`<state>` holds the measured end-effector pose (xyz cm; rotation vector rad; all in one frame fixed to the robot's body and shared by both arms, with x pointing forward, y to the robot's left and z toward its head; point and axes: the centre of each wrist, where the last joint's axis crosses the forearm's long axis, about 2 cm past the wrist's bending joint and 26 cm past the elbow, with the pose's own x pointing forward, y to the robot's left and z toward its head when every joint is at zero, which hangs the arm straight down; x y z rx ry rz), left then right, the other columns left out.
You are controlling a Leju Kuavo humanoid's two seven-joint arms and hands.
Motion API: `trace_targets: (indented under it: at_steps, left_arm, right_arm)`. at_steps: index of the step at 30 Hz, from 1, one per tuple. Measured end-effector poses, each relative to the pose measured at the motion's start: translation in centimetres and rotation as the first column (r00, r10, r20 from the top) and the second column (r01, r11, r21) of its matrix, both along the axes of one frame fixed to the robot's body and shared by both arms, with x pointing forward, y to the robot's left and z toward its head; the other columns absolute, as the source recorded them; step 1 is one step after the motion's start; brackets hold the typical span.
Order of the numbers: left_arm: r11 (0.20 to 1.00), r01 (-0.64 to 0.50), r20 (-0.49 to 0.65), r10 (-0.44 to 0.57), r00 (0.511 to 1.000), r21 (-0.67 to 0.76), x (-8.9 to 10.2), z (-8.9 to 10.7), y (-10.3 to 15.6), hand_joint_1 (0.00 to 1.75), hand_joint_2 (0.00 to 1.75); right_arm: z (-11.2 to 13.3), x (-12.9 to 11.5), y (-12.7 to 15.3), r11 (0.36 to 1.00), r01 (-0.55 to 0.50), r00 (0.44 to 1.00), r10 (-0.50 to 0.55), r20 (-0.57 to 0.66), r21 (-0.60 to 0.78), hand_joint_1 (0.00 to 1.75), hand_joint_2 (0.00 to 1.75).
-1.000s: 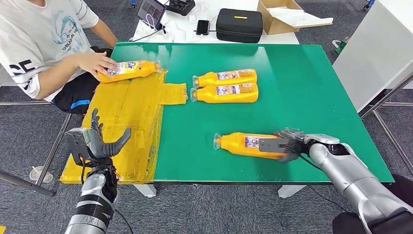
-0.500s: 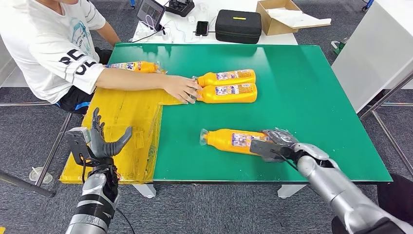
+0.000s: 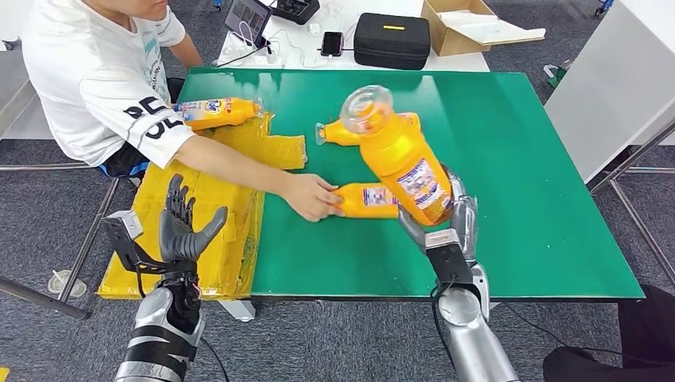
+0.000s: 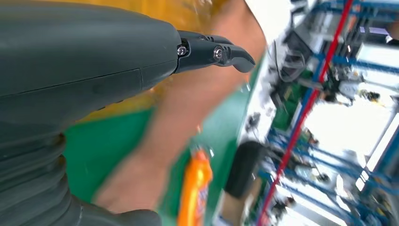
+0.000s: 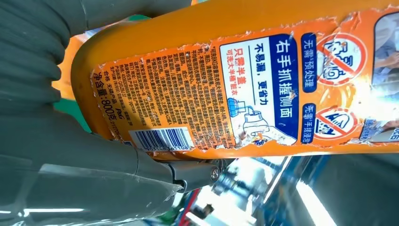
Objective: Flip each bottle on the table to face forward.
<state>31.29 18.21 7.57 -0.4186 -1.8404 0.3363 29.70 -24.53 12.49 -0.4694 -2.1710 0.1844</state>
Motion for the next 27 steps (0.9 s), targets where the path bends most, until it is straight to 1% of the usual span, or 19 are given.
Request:
trace_targets:
  at_steps: [3,6,11,14,19,23,27]
  left_arm:
    - [0.992,0.084,0.025,-0.082,0.996,-0.093,-0.3,0.7,-0.5,0.0,1.75]
    - [0.967,0.191,0.066,-0.182,0.981,-0.17,-0.8,1.1,-1.1,0.0,1.75]
    - [0.922,0.324,0.132,-0.302,0.944,-0.213,-1.5,1.5,-2.2,0.0,1.75]
    - [0.89,0.407,0.17,-0.377,0.911,-0.205,-2.1,1.7,-3.0,0.0,1.75]
    - [0.868,0.472,0.193,-0.442,0.876,-0.156,-2.7,2.0,-4.0,0.0,1.75]
    - [0.864,0.493,0.199,-0.468,0.861,-0.099,-2.8,2.1,-4.5,0.0,1.75]
    - [0.859,0.511,0.192,-0.497,0.847,-0.031,-3.0,2.1,-5.0,0.0,1.75]
  right_arm:
    - [-0.5,-0.6,-0.2,0.999,0.014,1.0,-0.014,0.0,0.052,1.75,1.75]
    - [-1.1,-1.1,0.0,0.997,-0.008,1.0,0.009,-0.01,0.072,1.75,1.75]
    - [-2.4,-1.5,1.0,0.992,-0.058,0.996,0.064,-0.056,0.112,1.75,1.75]
    - [-3.8,-1.9,2.4,0.984,-0.106,0.986,0.123,-0.112,0.144,1.75,1.75]
    - [-5.7,-2.5,5.7,0.965,-0.191,0.956,0.224,-0.19,0.178,1.75,1.75]
    - [-6.3,-2.7,7.9,0.949,-0.252,0.929,0.292,-0.228,0.189,1.75,1.75]
    - [-6.3,-2.6,10.3,0.935,-0.32,0.9,0.35,-0.259,0.152,1.75,1.75]
